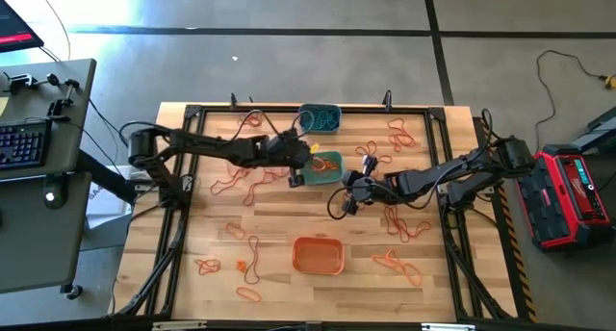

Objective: Sort rubber bands into baskets
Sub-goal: Put the orange rubber band into the green bin

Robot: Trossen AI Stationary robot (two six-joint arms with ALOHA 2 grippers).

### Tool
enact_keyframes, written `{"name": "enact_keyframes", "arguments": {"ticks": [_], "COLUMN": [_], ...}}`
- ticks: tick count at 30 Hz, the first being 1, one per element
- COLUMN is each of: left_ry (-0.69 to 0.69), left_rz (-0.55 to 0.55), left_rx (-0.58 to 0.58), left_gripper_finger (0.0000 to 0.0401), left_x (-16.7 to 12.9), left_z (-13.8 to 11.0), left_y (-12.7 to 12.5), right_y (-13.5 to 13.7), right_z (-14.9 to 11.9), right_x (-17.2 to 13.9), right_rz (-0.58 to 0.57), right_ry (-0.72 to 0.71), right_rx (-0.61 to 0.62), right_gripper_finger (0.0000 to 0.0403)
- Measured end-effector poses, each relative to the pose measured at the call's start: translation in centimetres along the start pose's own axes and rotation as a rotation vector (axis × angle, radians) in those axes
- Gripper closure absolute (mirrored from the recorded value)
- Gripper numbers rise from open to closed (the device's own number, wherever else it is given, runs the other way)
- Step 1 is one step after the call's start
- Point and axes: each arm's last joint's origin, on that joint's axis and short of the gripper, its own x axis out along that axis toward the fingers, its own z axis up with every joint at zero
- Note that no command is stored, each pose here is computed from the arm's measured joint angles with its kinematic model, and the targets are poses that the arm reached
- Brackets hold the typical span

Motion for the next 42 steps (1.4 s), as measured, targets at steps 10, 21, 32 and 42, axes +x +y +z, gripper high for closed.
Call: {"name": "enact_keyframes", "arguments": {"ticks": [10, 21, 32, 42], "left_ry": [0.073, 0.004, -0.197, -0.24], "left_rz": [-0.018, -0.028, -0.021, -0.009], "left_rx": [0.04, 0.051, 0.011, -0.1], "left_gripper_finger": [0.0383, 0.0298, 0.0285, 0.0285], "left_x": [1.8, 1.4, -0.6, -6.3], "left_z": [-0.1, 0.8, 0.8, -1.7], "left_y": [-0.3, -1.6, -2.9, -2.1], "right_y": [-0.8, -2.7, -1.8, -0.5], "right_z": [0.0, -1.3, -1.8, -1.6], "right_x": [0.2, 2.6, 3.5, 2.8], "right_rz": [-0.126, -0.211, -0.108, -0.016], "right_ry": [-0.011, 0.109, 0.147, 0.124], "right_rx": [0.058, 0.253, 0.286, 0.218], "right_gripper_finger": [0.0403, 0.0403, 0.0403, 0.0403]}}
